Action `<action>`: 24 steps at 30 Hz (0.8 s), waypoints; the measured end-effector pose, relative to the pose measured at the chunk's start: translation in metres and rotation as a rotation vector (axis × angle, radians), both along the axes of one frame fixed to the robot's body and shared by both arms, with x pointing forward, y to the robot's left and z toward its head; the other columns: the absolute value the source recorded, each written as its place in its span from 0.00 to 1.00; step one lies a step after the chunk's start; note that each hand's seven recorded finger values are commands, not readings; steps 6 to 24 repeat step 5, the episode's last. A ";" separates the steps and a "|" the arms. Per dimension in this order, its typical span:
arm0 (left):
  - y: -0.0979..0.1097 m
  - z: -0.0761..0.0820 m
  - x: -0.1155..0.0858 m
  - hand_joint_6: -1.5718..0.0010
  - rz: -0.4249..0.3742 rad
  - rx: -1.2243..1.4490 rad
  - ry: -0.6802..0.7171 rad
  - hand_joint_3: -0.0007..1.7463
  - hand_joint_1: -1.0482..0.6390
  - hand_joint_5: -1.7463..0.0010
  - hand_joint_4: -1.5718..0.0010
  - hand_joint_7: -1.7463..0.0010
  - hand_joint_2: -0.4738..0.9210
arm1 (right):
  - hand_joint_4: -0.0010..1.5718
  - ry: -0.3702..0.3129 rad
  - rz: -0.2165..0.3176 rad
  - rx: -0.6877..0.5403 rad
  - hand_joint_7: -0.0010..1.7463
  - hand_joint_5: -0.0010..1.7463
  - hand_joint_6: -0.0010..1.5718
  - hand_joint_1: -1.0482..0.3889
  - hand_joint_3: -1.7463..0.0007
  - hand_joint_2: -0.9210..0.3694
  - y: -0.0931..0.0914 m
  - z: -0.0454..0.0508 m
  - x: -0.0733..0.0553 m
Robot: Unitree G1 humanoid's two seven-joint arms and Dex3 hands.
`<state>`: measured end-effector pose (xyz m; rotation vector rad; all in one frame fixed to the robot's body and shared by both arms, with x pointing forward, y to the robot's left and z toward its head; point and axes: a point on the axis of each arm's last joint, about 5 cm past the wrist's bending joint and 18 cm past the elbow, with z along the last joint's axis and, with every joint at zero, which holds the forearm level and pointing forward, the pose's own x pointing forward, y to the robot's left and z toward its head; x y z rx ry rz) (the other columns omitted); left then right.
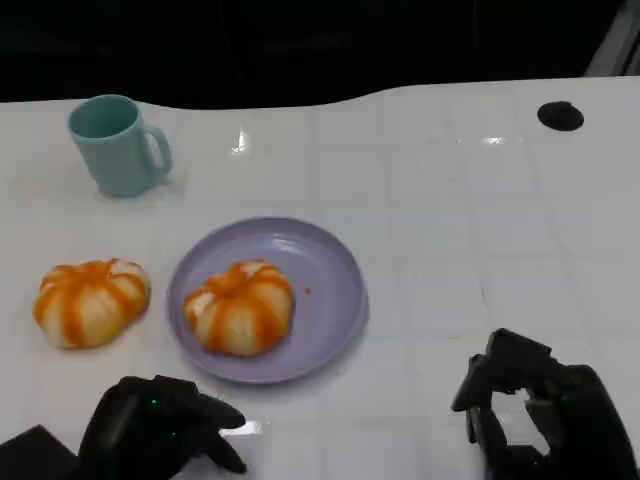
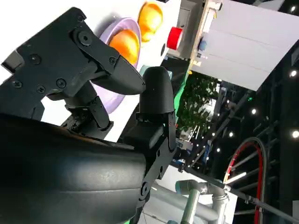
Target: Grasp the bread from the table and place it into the plate.
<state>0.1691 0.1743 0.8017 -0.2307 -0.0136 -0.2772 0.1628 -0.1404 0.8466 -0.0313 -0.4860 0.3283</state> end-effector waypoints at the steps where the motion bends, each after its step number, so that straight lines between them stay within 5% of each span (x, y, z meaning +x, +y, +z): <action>1: 0.000 0.000 0.000 0.00 0.000 0.000 0.001 0.00 0.00 0.60 0.07 0.88 0.97 | 0.59 0.000 0.000 0.000 0.89 1.00 0.49 0.57 0.20 0.43 0.000 0.0000 0.000; 24: 0.001 -0.001 0.000 0.00 -0.001 -0.003 0.009 0.00 0.00 0.60 0.07 0.88 0.97 | 0.59 0.008 0.000 -0.001 0.88 1.00 0.49 0.57 0.21 0.43 0.000 -0.0014 0.000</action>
